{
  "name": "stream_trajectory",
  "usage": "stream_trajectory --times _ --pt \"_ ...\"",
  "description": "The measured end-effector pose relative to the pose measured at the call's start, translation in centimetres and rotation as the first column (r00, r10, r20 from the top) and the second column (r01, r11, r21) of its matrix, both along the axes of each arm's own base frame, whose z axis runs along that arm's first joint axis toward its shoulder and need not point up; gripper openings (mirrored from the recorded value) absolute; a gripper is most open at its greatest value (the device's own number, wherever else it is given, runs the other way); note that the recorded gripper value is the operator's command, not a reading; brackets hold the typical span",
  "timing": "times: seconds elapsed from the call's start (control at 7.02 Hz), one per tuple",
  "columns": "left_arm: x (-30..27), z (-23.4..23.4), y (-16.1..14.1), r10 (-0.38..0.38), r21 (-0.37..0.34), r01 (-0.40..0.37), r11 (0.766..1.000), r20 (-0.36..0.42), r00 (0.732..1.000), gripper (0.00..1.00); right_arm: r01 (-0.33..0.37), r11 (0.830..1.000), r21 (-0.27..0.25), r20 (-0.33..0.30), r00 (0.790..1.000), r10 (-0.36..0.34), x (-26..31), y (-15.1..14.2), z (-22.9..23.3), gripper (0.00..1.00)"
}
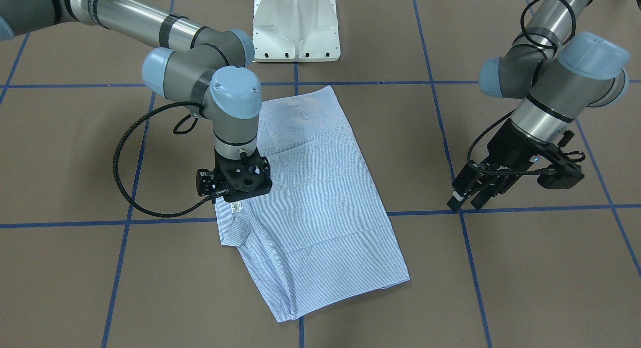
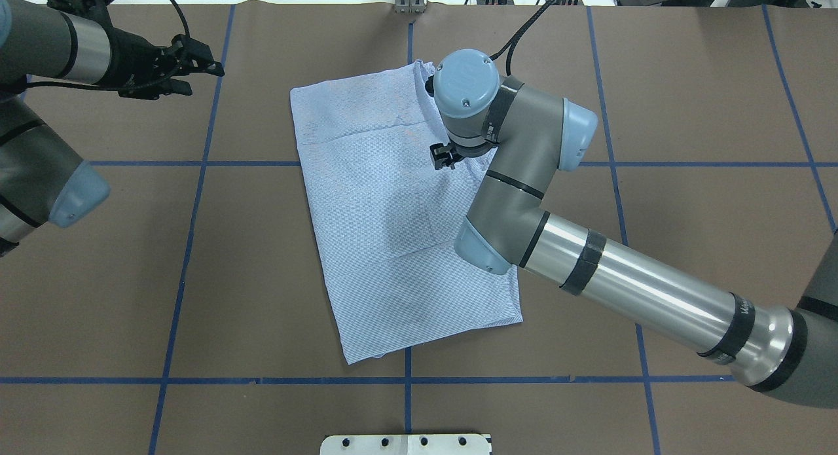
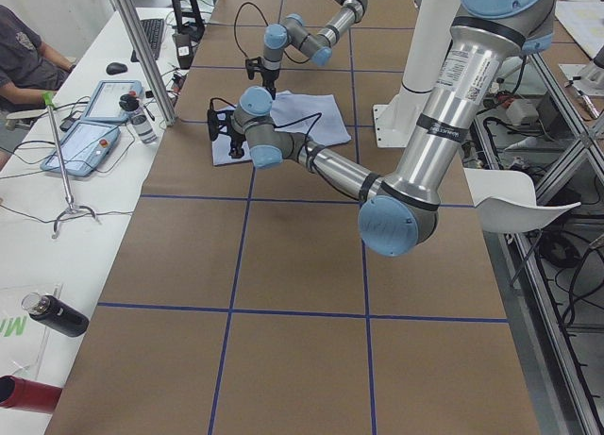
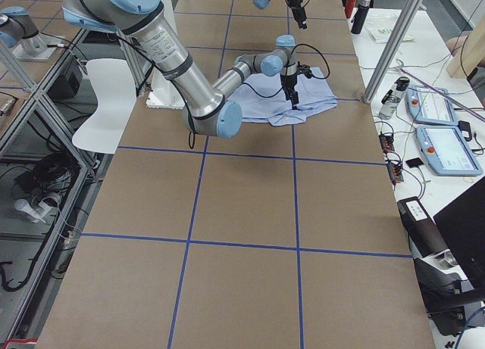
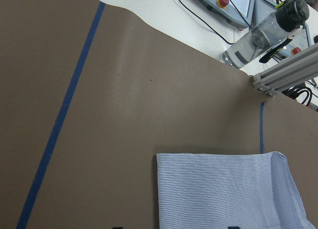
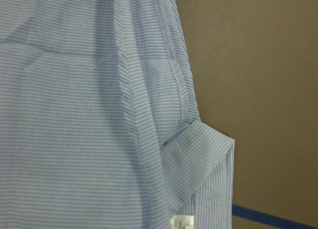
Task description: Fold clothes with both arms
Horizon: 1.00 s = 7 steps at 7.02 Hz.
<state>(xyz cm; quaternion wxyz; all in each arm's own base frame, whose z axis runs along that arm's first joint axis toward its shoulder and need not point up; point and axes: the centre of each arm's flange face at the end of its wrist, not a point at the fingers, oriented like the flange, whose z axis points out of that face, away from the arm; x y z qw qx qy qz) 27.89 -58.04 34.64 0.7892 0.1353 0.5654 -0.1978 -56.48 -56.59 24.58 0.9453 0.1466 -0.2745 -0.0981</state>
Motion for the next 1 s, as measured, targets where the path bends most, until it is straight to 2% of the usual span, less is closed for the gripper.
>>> stream_trajectory --times 0.43,0.86,1.0 --pt "-0.3 0.5 0.4 0.002 -0.001 -0.002 1.0 0.005 1.0 0.75 -0.027 1.0 -0.01 -0.038 0.999 0.026 -0.2 -3.1 2.4 1.0" --pt "-0.9 0.4 0.3 -0.002 0.014 0.002 1.0 0.011 1.0 0.75 -0.003 1.0 0.016 -0.09 0.996 0.005 5.6 -8.0 8.6 1.0" --pt "-1.0 0.2 0.4 -0.002 0.018 0.002 1.0 0.009 1.0 0.75 0.015 1.0 0.018 -0.069 0.998 -0.014 7.5 -8.6 9.1 1.0"
